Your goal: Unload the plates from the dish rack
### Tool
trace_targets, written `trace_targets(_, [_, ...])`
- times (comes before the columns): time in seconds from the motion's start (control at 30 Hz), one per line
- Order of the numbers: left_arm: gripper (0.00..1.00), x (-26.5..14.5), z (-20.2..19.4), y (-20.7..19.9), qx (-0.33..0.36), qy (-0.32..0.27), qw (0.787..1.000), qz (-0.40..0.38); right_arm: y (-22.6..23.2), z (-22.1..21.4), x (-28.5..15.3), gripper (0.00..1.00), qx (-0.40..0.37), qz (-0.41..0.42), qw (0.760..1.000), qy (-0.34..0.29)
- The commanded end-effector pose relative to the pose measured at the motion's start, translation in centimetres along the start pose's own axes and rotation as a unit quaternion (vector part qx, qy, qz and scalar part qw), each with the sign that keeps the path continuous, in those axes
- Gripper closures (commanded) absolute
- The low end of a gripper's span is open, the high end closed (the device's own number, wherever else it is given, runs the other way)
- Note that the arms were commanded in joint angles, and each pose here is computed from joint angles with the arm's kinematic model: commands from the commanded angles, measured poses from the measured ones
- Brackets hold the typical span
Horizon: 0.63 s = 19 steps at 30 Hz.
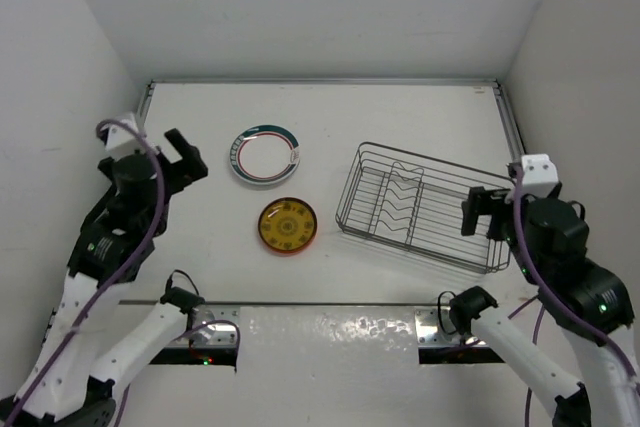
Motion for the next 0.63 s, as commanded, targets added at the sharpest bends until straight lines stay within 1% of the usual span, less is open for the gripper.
trace_targets(0.0, [0.00,-2.4,0.2,2.4,0.010,-0.017,0.999,0.039,-2.0,-0.9,-2.5,0.01,-0.007,-0.044,0.999,0.006])
trace_targets(0.1, [0.00,-4.7,-0.4,4.0,-0.001,-0.027,0.999,0.032,-2.8,-1.6,-3.7,0.01,-0.009,-0.047,0.999,0.010])
trace_targets(0.13, [0.00,-5.1,-0.9,4.4,0.005,-0.018,0.999,0.030,-3.0,-1.9,-4.0,0.01,-0.011,-0.051,0.999,0.015])
trace_targets(0.23, [0.00,-6.5,-1.8,5.5,-0.005,-0.022,0.999,0.025,-3.4,-2.4,-4.8,0.01,-0.008,-0.047,0.999,0.009])
trace_targets(0.3, [0.00,-7.5,-2.2,6.2,-0.024,-0.039,0.999,0.021,-3.4,-2.8,-4.8,0.01,-0.007,-0.040,0.999,0.006])
trace_targets(0.4, [0.00,-8.2,-2.7,6.8,-0.046,-0.055,0.997,0.015,-3.5,-3.5,-5.0,0.01,-0.003,-0.037,0.999,0.007])
trace_targets(0.6, [0.00,-7.7,-2.9,6.5,-0.043,-0.048,0.998,0.016,-3.4,-4.3,-4.5,0.01,0.000,-0.040,0.999,0.017])
Point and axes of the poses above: each gripper's point midway between its finger pads, its own x axis out along the fingers, its own y axis along the line the jaws close on, z = x × y, the point moved 9 cm from there along -x, back along the fingers, and after that the axes turned 7 degrees about x, right-handed, at the moved point
